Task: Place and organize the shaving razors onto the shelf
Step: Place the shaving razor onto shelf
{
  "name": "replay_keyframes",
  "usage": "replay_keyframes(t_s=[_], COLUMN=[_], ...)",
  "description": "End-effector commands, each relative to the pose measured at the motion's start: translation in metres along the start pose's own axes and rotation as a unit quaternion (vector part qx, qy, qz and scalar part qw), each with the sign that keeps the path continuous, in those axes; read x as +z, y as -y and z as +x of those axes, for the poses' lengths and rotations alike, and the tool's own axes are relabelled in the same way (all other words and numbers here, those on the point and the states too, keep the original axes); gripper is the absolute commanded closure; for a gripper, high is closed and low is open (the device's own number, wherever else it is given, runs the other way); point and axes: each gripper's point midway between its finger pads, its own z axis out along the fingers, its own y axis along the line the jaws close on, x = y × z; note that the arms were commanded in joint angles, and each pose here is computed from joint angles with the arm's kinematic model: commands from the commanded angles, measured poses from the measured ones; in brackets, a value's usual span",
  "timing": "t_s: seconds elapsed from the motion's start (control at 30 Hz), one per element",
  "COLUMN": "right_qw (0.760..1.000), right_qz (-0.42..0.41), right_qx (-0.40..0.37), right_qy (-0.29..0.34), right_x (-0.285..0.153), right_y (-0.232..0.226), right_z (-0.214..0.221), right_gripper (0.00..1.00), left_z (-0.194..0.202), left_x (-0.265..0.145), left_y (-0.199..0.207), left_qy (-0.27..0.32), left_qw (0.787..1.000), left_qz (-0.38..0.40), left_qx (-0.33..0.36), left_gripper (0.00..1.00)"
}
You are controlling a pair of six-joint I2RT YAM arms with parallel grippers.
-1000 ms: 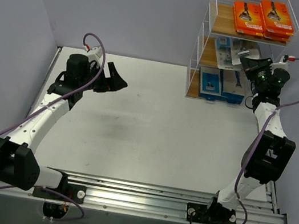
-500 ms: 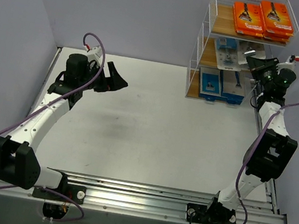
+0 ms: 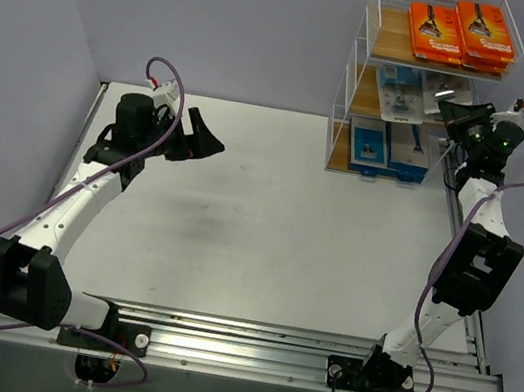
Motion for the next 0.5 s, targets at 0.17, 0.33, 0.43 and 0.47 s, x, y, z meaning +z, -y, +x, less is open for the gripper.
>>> replay_keyframes(t_s=[0.17, 0.33, 0.43, 0.47], right_qw=[0.999, 0.999, 0.999, 0.999], right_qz=[-0.040, -0.031, -0.027, -0.026], right_qx=[-0.023, -0.020, -0.018, -0.017], right_qy=[0.021, 0.020, 0.022, 0.023], right_x=[0.004, 0.004, 0.003, 0.003], right_y=[-0.025, -0.019, -0.017, -0.018], right_z=[-0.027, -0.030, -0.033, -0.033], right_gripper=[1.00, 0.97, 0.93, 0.87], left_z=[-0.019, -0.020, -0.019, -0.019], left_x=[-0.001, -0.001, -0.001, -0.001], left_y=[0.014, 0.014, 0.015, 0.015], left_qy=[0.025, 0.026, 0.025, 0.025], left_qw=[0.999, 0.999, 0.999, 0.999], left_qz=[0.027, 0.029, 0.030, 0.030], left_qx=[0.014, 0.014, 0.013, 0.013], left_gripper=[0.03, 0.03, 0.03, 0.03])
